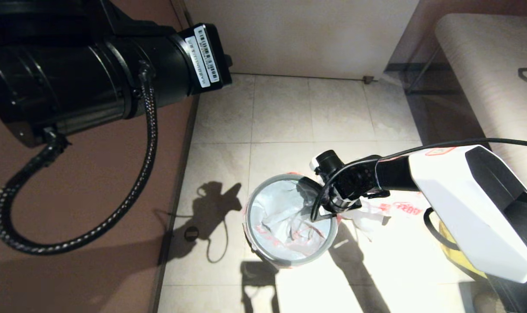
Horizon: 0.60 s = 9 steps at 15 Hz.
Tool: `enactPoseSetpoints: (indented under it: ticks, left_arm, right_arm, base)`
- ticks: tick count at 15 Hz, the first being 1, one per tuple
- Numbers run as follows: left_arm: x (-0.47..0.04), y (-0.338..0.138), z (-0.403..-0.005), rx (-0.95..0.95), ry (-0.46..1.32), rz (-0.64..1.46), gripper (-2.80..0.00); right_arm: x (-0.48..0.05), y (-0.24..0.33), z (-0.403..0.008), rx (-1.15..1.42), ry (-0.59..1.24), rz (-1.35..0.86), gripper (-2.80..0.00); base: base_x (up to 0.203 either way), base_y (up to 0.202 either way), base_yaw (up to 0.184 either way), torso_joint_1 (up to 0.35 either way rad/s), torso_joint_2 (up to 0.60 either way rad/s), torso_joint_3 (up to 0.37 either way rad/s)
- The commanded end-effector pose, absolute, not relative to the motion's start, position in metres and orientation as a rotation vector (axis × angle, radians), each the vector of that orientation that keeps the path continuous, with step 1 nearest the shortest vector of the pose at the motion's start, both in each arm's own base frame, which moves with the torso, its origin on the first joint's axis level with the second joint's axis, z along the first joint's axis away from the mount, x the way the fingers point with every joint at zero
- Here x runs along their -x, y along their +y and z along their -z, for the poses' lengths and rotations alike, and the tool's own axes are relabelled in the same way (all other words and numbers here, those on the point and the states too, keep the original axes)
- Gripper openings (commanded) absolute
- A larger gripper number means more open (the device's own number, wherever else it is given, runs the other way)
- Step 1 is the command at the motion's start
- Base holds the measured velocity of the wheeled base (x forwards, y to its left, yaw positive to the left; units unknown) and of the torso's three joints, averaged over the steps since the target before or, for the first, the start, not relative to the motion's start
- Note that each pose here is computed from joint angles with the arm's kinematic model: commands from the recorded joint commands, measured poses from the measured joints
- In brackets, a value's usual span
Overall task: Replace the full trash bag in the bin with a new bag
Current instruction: Place the trash can ring on the trash can
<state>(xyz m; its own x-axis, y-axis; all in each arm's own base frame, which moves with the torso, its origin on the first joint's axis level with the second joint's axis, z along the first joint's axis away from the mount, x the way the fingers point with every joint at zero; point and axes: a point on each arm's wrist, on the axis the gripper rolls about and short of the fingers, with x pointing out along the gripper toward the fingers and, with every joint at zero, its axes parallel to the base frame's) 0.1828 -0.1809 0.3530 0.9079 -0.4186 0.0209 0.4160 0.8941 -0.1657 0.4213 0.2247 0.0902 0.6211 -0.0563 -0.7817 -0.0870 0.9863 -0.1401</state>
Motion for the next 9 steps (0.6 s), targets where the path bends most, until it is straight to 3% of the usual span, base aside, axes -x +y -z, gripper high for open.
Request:
enactPoseSetpoints:
  ticks: [1, 5, 7, 9]
  left_arm:
    - [-0.185, -0.18, -0.353, 0.17, 0.014, 0.422, -2.8]
    - [-0.194, -0.177, -0.352, 0.168, 0.016, 0.392, -2.8]
    - [-0.193, -0.176, -0.354, 0.171, 0.011, 0.39, -2.8]
    - [-0.193, -0.176, -0.353, 0.169, 0.014, 0.39, -2.8]
  right_arm:
    - [-0.421, 0.232, -0.085, 0.174, 0.891, -0.026, -2.8]
    - [-0.418, 0.243, -0.079, 0.195, 0.872, -0.021, -2.8]
    - [-0.415, 0.246, -0.087, 0.194, 0.845, -0.014, 0.0]
    - [-0.407, 0.248, -0.106, 0.178, 0.815, -0.029, 0.0]
  base:
    - [0.0, 0.0, 0.0, 0.0, 0.0, 0.0]
    - [0.0, 0.0, 0.0, 0.0, 0.0, 0.0]
    - [0.0, 0.0, 0.0, 0.0, 0.0, 0.0]
    - [0.0, 0.0, 0.0, 0.0, 0.0, 0.0]
